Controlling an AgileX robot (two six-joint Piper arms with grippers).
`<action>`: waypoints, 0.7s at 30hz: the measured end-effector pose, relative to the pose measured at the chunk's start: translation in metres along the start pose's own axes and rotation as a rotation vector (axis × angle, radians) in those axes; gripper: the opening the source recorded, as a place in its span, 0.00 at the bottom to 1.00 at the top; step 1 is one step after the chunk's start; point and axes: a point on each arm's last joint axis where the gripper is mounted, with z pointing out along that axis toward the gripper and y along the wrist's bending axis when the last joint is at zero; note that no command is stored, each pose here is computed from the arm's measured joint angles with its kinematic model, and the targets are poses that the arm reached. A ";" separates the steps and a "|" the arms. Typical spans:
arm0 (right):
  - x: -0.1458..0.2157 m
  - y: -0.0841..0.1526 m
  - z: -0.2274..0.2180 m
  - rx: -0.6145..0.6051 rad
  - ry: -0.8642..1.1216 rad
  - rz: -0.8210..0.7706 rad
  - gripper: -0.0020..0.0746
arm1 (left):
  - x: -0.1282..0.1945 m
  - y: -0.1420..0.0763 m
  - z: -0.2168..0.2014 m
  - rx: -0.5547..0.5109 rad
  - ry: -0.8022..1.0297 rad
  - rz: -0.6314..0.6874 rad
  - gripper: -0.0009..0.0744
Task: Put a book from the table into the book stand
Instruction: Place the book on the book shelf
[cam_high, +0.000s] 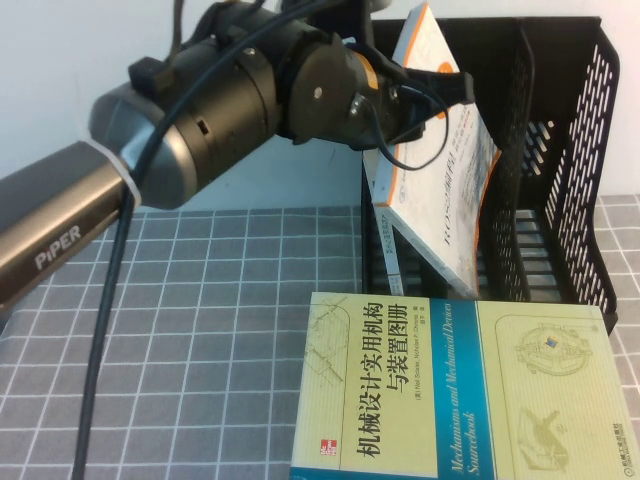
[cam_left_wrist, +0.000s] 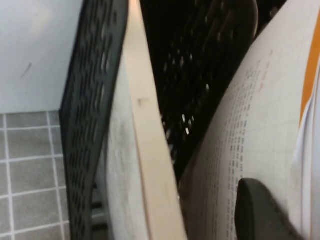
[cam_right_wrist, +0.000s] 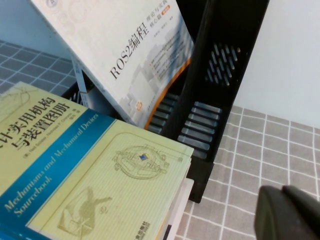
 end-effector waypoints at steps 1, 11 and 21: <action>0.000 0.000 0.000 -0.002 -0.001 0.002 0.02 | 0.002 -0.001 0.001 0.001 0.003 -0.003 0.15; -0.001 0.002 0.000 -0.021 -0.009 0.022 0.02 | 0.008 -0.002 0.013 0.000 0.013 -0.062 0.15; 0.008 0.007 0.010 -0.073 -0.013 0.087 0.02 | -0.008 -0.014 0.009 0.095 -0.114 0.053 0.58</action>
